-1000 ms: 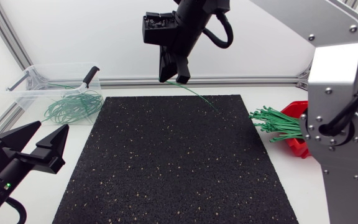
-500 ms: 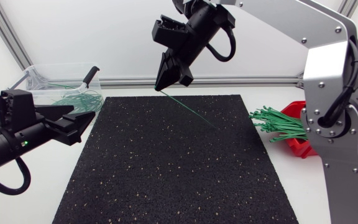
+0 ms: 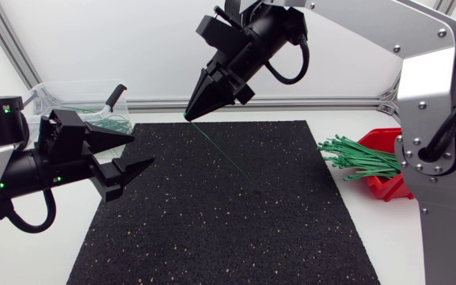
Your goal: Take a green cable tie from the red box, thread the tail through the head to close it, then place it in the transparent bin on the left.
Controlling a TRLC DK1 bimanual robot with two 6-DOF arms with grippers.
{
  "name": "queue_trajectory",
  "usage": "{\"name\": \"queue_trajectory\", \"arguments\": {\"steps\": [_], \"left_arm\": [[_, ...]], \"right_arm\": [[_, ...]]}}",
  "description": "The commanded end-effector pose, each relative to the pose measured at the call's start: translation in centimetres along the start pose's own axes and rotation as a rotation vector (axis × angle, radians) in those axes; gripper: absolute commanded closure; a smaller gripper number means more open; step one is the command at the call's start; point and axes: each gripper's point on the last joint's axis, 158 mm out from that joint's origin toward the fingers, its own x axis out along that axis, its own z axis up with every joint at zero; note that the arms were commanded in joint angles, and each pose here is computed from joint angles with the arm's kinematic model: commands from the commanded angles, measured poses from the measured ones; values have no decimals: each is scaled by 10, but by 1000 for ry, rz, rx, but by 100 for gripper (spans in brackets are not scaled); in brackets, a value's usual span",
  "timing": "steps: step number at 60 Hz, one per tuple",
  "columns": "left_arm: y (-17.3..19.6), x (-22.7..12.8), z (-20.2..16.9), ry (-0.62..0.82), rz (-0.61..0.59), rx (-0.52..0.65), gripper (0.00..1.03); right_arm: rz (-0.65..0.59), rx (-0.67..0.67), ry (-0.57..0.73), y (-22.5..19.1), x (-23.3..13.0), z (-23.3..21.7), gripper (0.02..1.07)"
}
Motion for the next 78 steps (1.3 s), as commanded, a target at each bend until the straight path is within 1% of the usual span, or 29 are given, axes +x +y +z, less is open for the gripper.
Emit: {"name": "queue_trajectory", "arguments": {"steps": [1,3,8,11,23,27,34,46,57,64,78], "left_arm": [[5,7,7,-6,-42,0,18],[4,9,7,-5,-59,-4,18],[-4,14,8,-17,-145,-8,17],[-5,17,8,-19,-165,-2,18],[-11,24,28,-78,-274,32,17],[-16,25,33,-110,-340,38,17],[-29,24,37,-156,-430,34,17],[-50,16,41,-216,-529,52,17],[-64,6,42,-255,-597,52,18],[-72,0,38,-271,-618,57,18],[-82,2,28,-274,-645,58,18]], "right_arm": [[33,-47,-20,16,-2,12,99],[45,-49,-32,19,-2,13,99],[65,-51,-49,23,-2,15,99],[69,-49,-58,23,-3,15,99],[117,-43,-112,31,-3,20,99],[127,-59,-141,31,-2,24,99],[143,-83,-178,32,0,28,99],[167,-97,-229,27,6,25,99],[201,-126,-268,36,13,27,99],[229,-137,-278,48,18,26,99],[289,-151,-296,75,29,25,99]]}}
